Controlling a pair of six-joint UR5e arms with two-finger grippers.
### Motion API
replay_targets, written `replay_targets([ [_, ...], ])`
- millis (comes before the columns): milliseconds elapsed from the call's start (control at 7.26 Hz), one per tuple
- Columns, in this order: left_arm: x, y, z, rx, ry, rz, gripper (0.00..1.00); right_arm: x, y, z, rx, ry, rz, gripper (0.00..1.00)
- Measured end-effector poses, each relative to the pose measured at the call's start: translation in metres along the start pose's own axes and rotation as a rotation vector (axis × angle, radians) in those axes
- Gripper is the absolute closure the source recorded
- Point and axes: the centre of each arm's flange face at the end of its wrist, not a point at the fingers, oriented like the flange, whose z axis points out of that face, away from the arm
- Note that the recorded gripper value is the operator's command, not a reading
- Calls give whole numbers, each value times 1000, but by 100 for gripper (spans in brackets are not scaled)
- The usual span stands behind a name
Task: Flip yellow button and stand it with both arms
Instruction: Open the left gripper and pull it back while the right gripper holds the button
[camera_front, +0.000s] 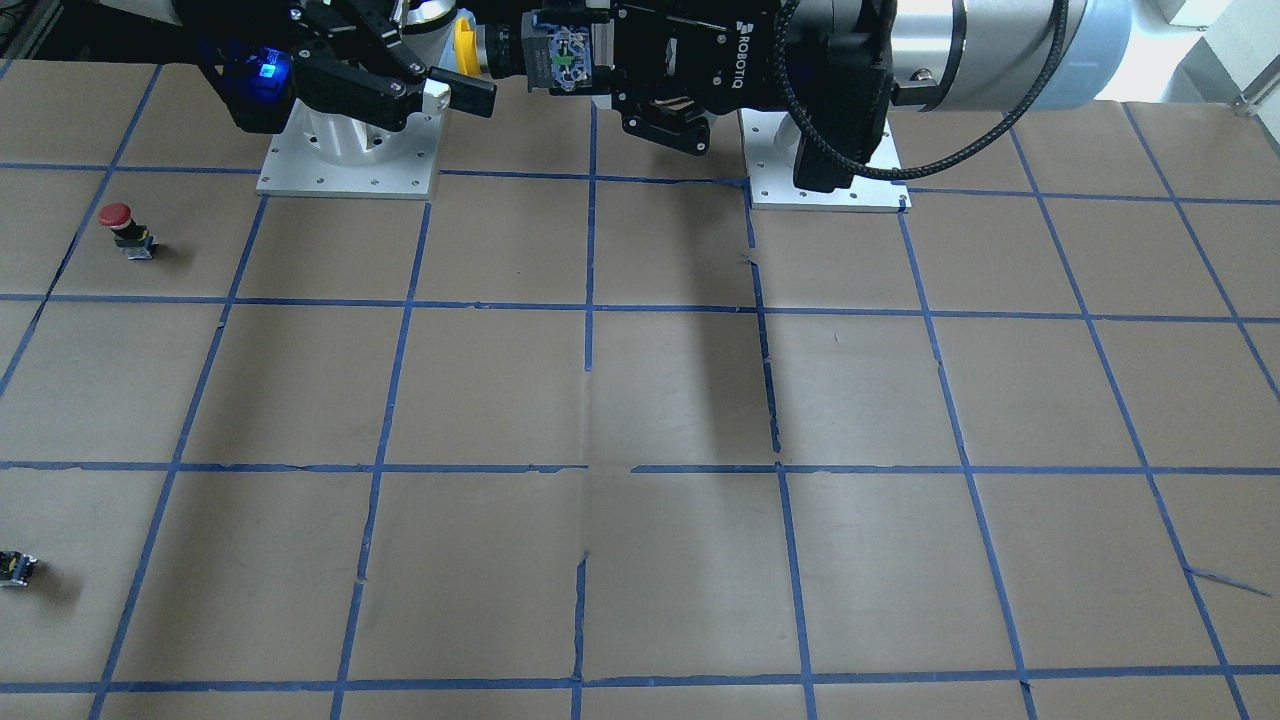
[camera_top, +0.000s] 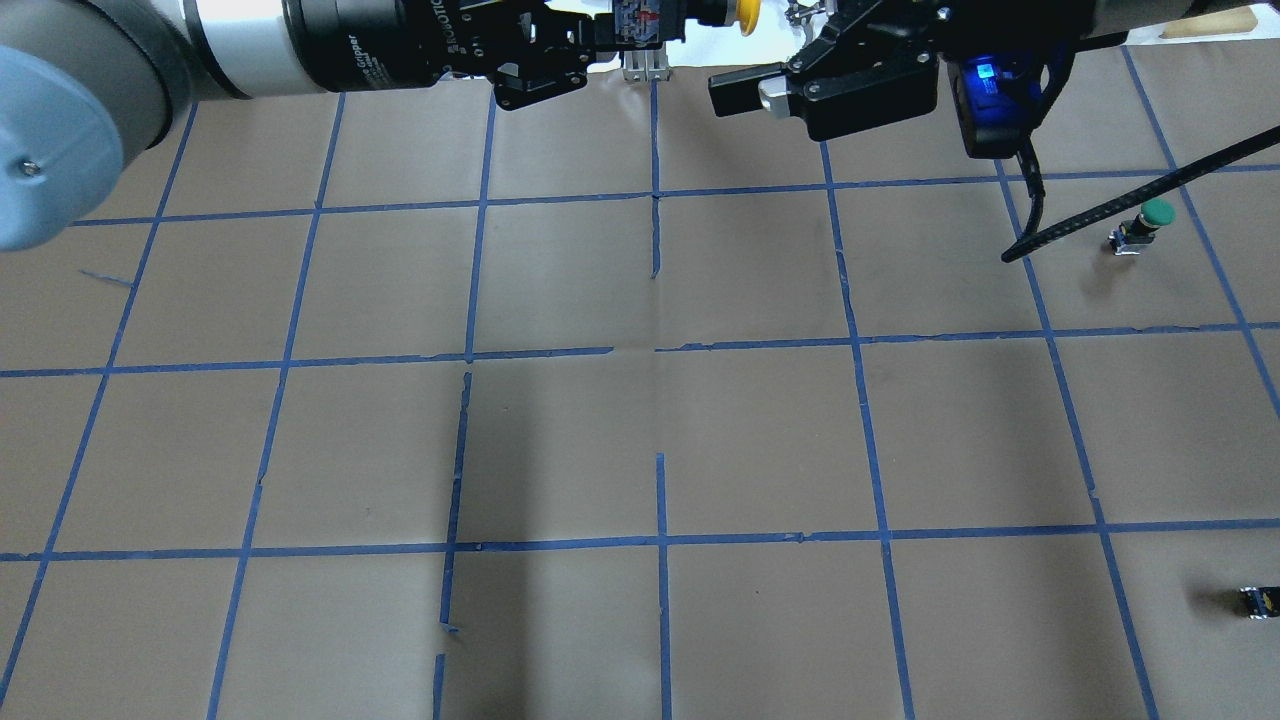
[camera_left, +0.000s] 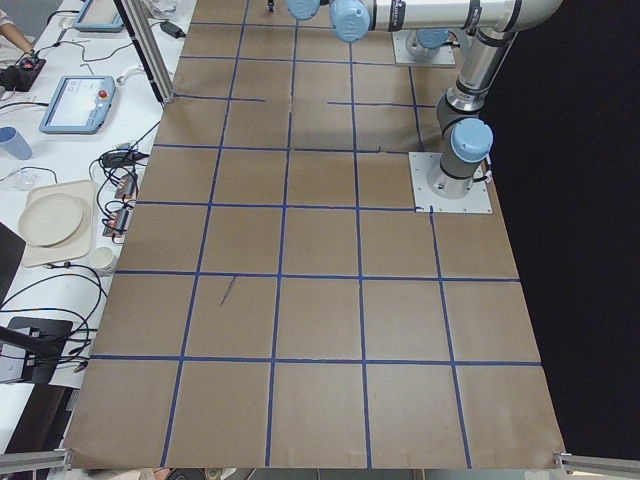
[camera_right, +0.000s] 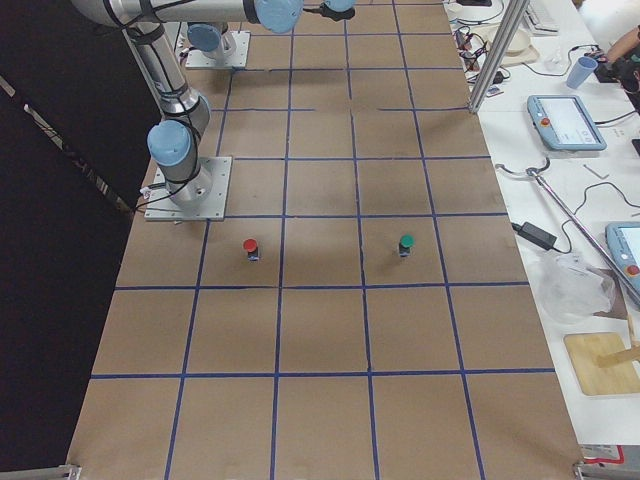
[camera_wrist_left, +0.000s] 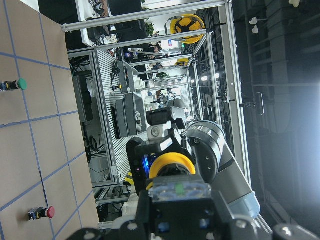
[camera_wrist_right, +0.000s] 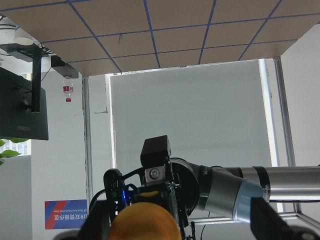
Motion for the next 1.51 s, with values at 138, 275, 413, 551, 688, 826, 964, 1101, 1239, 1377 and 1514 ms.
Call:
replay_targets([
  [138, 0, 0, 0, 0, 0, 0, 92, 2, 2, 0, -4, -2, -4, 14],
  [275, 0, 0, 0, 0, 0, 3, 92, 3, 3, -1, -7, -4, -6, 40],
  [413, 1, 1, 0, 0, 0, 8, 92, 2, 3, -1, -9, -6, -6, 60],
  [551, 1, 1, 0, 0, 0, 10, 92, 2, 4, -2, -14, -9, -5, 71],
  [688, 1, 1, 0, 0, 0, 11, 88, 1, 4, -3, -23, -13, -3, 75],
  [826, 1, 1, 0, -1, -1, 12, 75, 0, 4, -3, -28, -15, -2, 80],
  [964, 0, 0, 0, -3, -5, 12, 45, 0, 4, -3, -32, -16, -2, 82],
  [1101, -1, 0, 0, -5, -9, 12, 1, -1, 5, -4, -40, -19, -1, 84],
  [1239, -2, 0, 0, -6, -11, 9, 1, -1, 6, -4, -51, -22, -1, 89],
  [1377, -2, 0, 0, -6, -11, 9, 2, -2, 6, -4, -56, -25, 1, 93],
  [1514, -1, 0, 0, -6, -11, 8, 2, -2, 5, -4, -58, -26, 2, 93],
])
